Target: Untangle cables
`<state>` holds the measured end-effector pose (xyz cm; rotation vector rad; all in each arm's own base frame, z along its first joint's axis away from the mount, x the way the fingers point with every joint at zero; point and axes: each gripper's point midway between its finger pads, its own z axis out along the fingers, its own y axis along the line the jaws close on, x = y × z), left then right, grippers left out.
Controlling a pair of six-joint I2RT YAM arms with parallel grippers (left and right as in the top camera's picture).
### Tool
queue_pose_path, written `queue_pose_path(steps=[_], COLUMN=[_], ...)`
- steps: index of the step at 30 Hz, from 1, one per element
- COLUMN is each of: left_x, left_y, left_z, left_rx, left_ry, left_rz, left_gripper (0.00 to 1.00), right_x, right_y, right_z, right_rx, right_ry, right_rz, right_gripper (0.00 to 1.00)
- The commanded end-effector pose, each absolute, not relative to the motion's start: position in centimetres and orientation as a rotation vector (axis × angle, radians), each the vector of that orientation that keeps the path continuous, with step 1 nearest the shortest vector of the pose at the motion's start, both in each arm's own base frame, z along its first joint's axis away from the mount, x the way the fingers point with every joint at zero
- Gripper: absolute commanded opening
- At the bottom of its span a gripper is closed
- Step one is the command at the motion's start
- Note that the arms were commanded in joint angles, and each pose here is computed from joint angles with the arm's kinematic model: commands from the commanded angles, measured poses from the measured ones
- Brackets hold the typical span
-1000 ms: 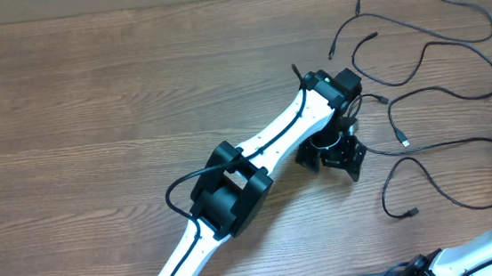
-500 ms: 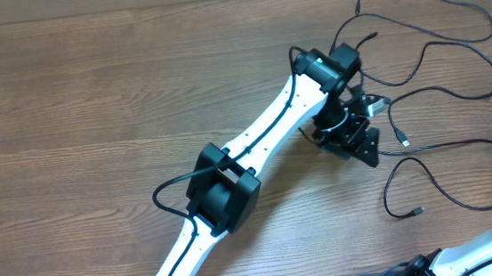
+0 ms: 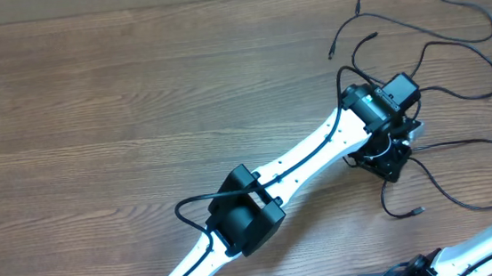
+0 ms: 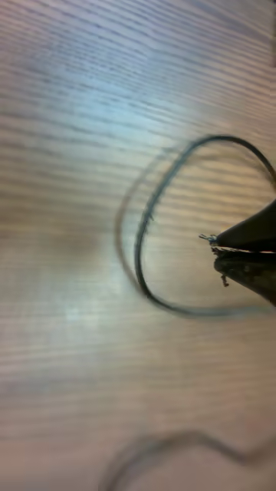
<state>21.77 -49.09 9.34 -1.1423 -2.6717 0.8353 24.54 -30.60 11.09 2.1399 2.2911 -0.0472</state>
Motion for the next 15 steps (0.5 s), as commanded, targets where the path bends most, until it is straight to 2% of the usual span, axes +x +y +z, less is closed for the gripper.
queue_pose_path(steps=[1,5,9,15], left_x=[23.2,23.4,23.2,22.5], left_y=[-48.4,-48.7,-48.9,-49.6], left_z=[7.3,6.2,5.5,5.4], left_rx=[-1.063,-1.028,-1.036,-1.056], left_ry=[-2.795,-2.805,-2.794,-2.772], left_rz=[0.692,0.701,0.720,0.753], left_gripper=[0.21,0.10,0.04,0.04], right_x=[26.9,28.3,28.5,29.2], right_y=[-29.4,-27.6,-26.3,-24.4], right_z=[15.1,17.6,19.1,19.1], right_rx=[2.069,2.003,1.962,1.886], right_ry=[2.205,2.163,2.164,2.259], right_rz=[0.162,0.338,0.397,0.404], right_gripper=[0.04,0.04,0.04,0.04])
